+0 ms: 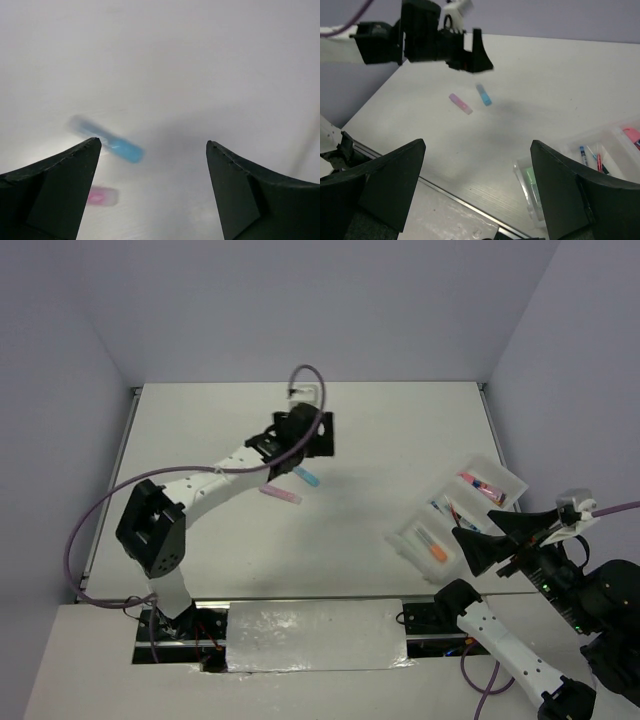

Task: Sort the stationery into containers
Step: Pick up the pen from the center of the board.

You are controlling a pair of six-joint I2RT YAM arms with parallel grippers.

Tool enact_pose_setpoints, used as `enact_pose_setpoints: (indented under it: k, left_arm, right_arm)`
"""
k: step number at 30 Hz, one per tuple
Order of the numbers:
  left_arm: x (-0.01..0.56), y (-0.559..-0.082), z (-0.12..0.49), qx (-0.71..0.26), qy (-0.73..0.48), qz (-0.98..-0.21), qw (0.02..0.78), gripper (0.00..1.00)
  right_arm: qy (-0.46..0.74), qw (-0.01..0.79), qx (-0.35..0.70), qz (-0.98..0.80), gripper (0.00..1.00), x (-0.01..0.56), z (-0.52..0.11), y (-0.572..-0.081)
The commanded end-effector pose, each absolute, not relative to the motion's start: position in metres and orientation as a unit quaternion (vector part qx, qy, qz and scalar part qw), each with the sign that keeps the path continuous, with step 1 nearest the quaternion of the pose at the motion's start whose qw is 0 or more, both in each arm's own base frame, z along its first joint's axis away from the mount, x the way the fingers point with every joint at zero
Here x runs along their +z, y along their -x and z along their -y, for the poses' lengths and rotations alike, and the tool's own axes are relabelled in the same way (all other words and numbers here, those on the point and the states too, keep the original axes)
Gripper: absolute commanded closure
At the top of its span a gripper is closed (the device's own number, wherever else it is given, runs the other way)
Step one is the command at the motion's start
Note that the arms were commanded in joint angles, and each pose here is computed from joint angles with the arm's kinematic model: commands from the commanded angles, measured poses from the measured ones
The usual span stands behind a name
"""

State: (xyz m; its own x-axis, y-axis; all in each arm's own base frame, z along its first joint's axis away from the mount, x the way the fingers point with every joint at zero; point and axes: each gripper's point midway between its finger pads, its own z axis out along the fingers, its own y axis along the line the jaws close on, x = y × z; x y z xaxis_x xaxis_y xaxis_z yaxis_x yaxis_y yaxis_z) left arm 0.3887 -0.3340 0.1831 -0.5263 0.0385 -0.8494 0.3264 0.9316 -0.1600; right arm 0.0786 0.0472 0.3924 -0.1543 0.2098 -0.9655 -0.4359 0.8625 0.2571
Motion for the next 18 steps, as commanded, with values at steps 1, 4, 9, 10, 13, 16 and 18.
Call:
enact_pose_setpoints:
  k: [1, 4, 9, 10, 13, 16, 18]
  left_arm:
    - [0.158, -0.400, 0.205, 0.020, 0.192, -0.874, 0.447, 0.01]
    - [0.124, -0.389, 0.153, 0.089, 0.359, -0.847, 0.381, 0.06]
    - [0.108, -0.376, 0.134, 0.158, 0.433, -0.825, 0.326, 0.07]
    - [0.102, -0.381, 0.140, 0.155, 0.433, -0.830, 0.317, 0.07]
    - [0.086, -0.378, 0.149, 0.144, 0.449, -0.833, 0.291, 0.08]
    - [0.072, -0.371, 0.155, 0.132, 0.460, -0.834, 0.273, 0.09]
    - [0.060, -0.365, 0.157, 0.127, 0.460, -0.840, 0.259, 0.10]
  right_arm:
    - [0.083, 0.650, 0.266, -0.707, 0.07, 0.401, -0.059, -0.089]
    - [0.077, 0.641, 0.275, -0.712, 0.07, 0.396, -0.067, -0.097]
    - [0.083, 0.620, 0.280, -0.728, 0.08, 0.379, -0.081, -0.111]
    - [0.083, 0.618, 0.280, -0.730, 0.08, 0.377, -0.081, -0.112]
    - [0.090, 0.609, 0.286, -0.734, 0.08, 0.371, -0.086, -0.111]
    - [0.091, 0.608, 0.283, -0.736, 0.08, 0.368, -0.085, -0.111]
    - [0.089, 0.609, 0.281, -0.737, 0.08, 0.366, -0.083, -0.110]
